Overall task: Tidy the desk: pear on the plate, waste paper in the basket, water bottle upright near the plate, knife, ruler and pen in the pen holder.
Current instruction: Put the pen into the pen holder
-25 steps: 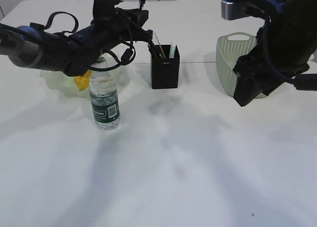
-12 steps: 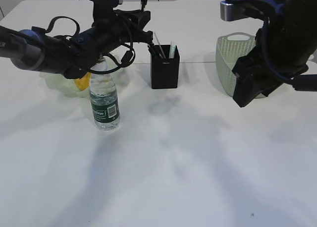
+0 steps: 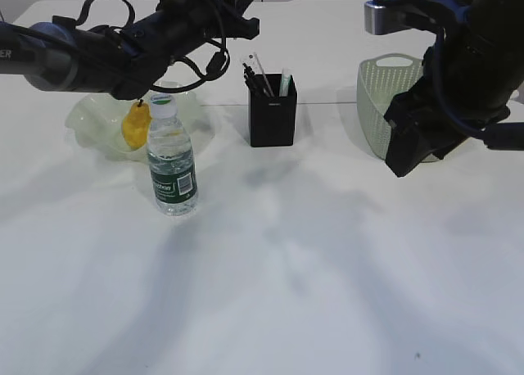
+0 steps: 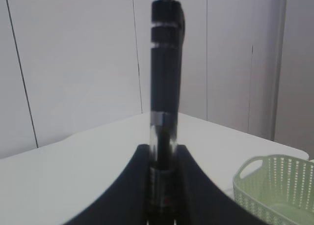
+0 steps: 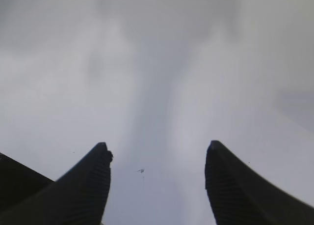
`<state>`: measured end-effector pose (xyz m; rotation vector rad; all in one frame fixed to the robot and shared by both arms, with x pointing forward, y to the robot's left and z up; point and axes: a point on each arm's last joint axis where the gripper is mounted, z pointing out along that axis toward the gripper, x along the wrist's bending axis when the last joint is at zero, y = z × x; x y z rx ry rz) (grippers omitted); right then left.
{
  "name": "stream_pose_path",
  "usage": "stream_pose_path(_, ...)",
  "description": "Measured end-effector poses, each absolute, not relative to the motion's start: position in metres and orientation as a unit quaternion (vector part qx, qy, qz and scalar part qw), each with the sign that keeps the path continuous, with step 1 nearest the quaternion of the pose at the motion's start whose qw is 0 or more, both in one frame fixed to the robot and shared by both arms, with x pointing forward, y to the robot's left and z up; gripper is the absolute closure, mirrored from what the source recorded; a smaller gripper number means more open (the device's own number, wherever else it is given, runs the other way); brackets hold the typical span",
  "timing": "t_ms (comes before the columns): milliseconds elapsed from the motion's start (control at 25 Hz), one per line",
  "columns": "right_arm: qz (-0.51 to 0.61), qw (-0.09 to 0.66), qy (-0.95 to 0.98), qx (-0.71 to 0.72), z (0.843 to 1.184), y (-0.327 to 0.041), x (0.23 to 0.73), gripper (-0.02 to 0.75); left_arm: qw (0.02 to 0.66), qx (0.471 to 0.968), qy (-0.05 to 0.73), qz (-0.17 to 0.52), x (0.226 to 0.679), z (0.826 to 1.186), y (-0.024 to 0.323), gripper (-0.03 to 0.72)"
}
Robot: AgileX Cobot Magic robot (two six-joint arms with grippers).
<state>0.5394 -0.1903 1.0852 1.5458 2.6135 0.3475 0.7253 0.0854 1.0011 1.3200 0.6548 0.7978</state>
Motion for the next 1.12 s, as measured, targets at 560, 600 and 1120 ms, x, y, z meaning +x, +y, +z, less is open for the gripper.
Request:
stream_pose_path(560, 0.114, 0.043, 0.854, 0.506, 1.085, -0.190, 0.539, 0.284, 0.667, 0.609, 0.267, 0.338, 0.735, 0.990, 0.075, 0.624)
stream_pose_path(600, 0.114, 0.043, 0.854, 0.506, 1.085, -0.190, 0.539, 0.284, 0.668, 0.611, 0.260, 0.336, 0.735, 0.992, 0.074, 0.624)
stream_pose_path(1120, 0.113, 0.042, 0.854, 0.506, 1.085, -0.190, 0.539, 0.283, 0.680, 0.619, 0.237, 0.315, 0.743, 1.012, 0.085, 0.624)
